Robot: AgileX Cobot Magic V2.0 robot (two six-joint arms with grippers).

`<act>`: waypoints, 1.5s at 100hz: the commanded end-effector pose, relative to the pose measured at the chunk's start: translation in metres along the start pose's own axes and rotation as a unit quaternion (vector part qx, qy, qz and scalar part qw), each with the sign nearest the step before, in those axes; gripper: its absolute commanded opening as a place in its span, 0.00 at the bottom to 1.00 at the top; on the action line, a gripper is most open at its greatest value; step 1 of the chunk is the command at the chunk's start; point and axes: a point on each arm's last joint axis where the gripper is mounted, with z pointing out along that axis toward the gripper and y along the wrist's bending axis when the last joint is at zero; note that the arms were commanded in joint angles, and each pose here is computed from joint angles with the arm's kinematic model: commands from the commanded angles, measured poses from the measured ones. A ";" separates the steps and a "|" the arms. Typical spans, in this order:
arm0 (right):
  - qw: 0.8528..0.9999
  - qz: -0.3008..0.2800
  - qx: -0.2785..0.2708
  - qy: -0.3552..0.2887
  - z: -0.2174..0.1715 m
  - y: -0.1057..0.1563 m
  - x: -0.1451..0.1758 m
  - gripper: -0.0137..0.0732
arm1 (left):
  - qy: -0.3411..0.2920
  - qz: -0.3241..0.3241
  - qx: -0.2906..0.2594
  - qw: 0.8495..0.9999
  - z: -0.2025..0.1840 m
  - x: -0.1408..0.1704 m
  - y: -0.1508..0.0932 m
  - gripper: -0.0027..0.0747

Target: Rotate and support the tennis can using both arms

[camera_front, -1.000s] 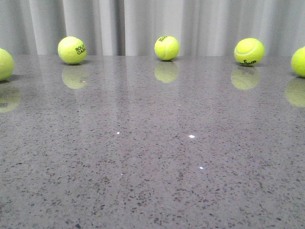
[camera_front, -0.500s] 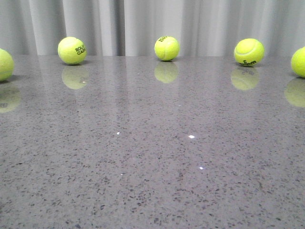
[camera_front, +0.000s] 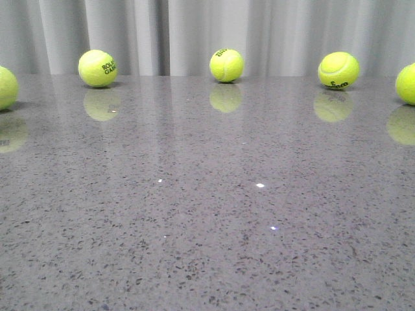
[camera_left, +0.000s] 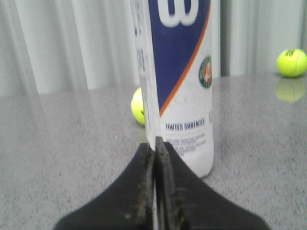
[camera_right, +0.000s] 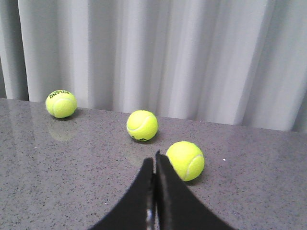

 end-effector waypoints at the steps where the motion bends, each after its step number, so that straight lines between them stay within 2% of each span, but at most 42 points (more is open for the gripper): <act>1: 0.999 -0.001 0.012 -0.053 -0.001 -0.003 -0.016 0.08 | -0.046 -0.006 -0.002 0.999 -0.002 0.005 -0.001 0.01; 150: 0.998 -0.001 0.011 -0.054 -0.001 -0.003 -0.016 0.08 | -0.058 -0.018 -0.003 0.998 -0.002 0.003 -0.001 0.01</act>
